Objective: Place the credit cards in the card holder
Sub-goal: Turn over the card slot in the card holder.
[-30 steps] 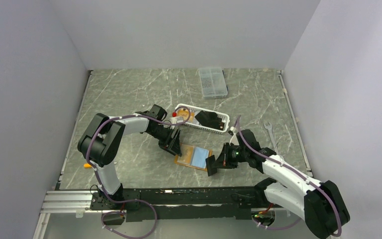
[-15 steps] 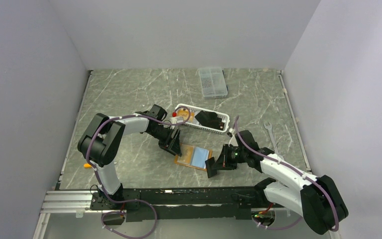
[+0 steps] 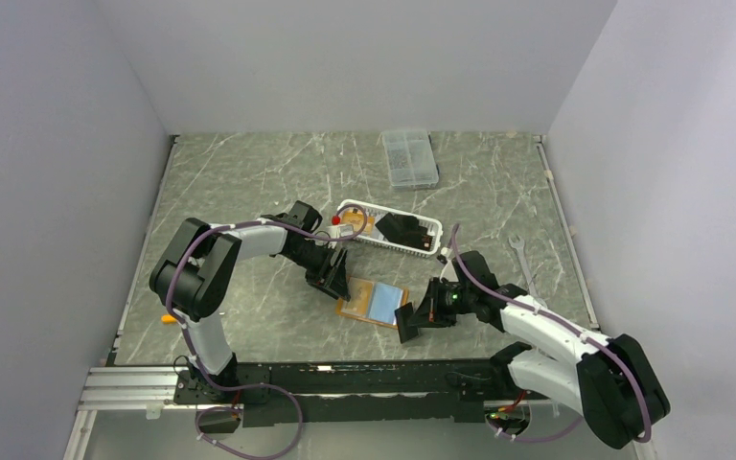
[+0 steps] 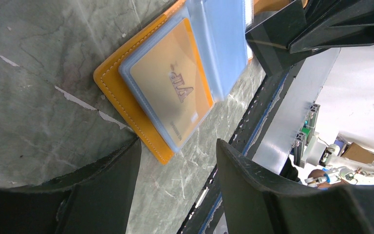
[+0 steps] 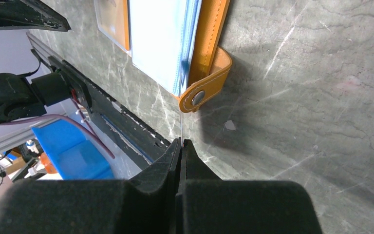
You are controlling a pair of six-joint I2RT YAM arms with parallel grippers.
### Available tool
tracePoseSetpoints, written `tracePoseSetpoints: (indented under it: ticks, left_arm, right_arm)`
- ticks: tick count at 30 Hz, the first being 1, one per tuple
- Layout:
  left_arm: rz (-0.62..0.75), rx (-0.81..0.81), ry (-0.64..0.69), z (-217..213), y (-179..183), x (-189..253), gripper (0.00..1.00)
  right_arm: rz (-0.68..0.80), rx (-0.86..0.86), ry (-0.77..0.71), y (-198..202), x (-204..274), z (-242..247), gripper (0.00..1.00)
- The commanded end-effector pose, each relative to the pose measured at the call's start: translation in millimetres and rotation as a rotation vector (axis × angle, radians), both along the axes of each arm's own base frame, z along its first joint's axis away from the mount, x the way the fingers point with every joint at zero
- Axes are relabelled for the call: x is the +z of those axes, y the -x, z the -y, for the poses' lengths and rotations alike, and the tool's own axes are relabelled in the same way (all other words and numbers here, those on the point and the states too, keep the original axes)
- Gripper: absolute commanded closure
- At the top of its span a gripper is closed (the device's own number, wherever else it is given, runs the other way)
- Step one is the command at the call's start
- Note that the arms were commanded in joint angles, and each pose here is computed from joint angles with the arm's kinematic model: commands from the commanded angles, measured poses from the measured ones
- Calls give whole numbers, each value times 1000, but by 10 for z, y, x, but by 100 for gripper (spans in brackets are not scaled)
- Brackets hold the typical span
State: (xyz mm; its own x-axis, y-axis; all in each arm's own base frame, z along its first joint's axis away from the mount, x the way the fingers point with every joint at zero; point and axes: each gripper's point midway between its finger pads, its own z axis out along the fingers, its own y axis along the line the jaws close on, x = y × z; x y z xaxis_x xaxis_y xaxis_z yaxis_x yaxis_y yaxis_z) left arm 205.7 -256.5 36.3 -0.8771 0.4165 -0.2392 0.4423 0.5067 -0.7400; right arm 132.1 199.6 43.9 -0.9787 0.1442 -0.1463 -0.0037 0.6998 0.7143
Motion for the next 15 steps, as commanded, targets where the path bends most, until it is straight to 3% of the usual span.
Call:
tracePoseSetpoints:
  ticks: [1, 15]
  left_arm:
    - [56, -19, 32, 62, -101, 84, 37]
    - [52, -23, 39, 66, -93, 93, 37]
  right_arm:
    - [21, 4, -20, -52, 10, -32, 100]
    - [13, 12, -34, -94, -26, -82, 100]
